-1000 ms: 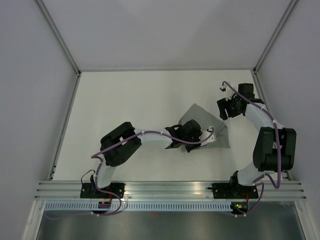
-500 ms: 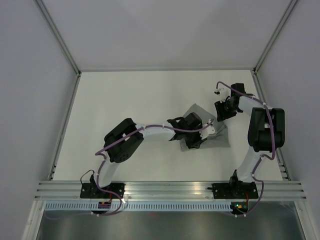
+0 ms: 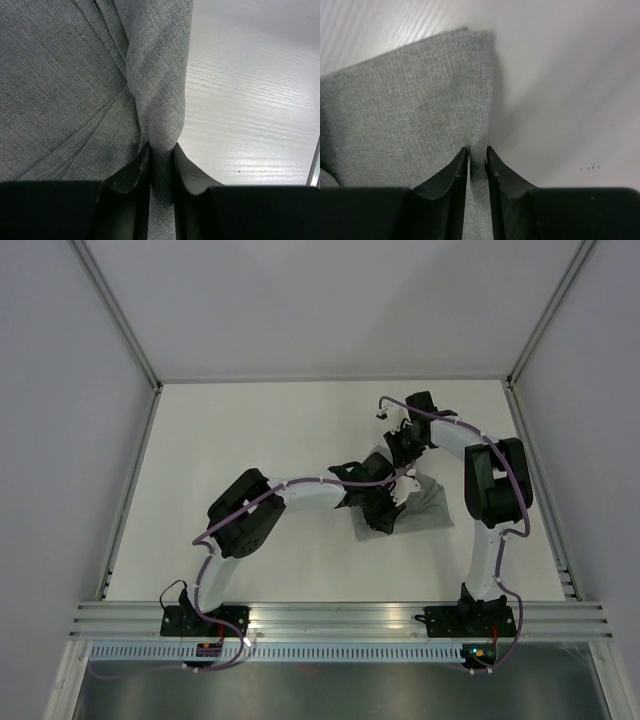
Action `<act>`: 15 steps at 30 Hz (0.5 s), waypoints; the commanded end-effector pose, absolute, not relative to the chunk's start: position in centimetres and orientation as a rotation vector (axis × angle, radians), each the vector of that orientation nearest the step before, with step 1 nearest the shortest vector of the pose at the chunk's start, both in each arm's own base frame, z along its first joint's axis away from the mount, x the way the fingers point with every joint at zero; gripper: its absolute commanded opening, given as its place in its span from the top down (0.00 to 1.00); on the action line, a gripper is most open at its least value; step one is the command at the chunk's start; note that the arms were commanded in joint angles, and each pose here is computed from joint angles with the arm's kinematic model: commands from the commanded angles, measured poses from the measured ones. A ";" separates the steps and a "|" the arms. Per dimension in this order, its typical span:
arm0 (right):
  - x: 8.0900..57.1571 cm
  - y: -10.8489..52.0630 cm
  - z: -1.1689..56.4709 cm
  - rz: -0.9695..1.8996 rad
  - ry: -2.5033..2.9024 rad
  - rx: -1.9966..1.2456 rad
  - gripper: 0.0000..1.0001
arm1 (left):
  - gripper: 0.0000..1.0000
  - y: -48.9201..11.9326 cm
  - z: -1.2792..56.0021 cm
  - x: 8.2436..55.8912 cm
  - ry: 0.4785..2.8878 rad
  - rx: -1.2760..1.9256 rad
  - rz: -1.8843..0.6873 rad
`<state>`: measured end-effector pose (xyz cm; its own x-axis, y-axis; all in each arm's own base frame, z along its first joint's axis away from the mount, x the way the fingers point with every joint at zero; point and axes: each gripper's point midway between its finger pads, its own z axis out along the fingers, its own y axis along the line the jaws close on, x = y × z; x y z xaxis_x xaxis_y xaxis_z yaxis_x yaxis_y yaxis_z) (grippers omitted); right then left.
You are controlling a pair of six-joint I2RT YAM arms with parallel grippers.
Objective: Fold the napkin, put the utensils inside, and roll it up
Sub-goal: Roll the napkin with the utensil
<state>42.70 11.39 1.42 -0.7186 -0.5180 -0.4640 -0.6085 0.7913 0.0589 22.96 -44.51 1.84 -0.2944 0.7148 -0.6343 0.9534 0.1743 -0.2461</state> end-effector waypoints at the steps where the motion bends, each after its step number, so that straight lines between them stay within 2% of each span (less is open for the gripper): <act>1: 41.9 12.5 -1.1 0.346 2.656 -0.842 0.72 | 0.98 -36.0 -5.5 19.6 2.579 1.600 -0.678; 3: 42.9 13.5 -0.7 0.372 2.625 -0.868 0.72 | 0.98 -35.6 -5.6 19.5 2.607 1.593 -0.691; 7: 45.7 13.2 1.1 0.280 2.539 -0.802 0.44 | 0.98 -35.5 -5.4 19.4 2.659 1.573 -0.762; 10: 47.2 12.3 3.7 0.254 2.465 -0.711 0.39 | 0.98 -35.2 -5.5 19.1 2.717 1.556 -0.816; 15: 49.8 7.9 8.6 0.234 2.352 -0.459 0.38 | 0.98 -35.3 -5.1 19.3 2.773 1.504 -0.913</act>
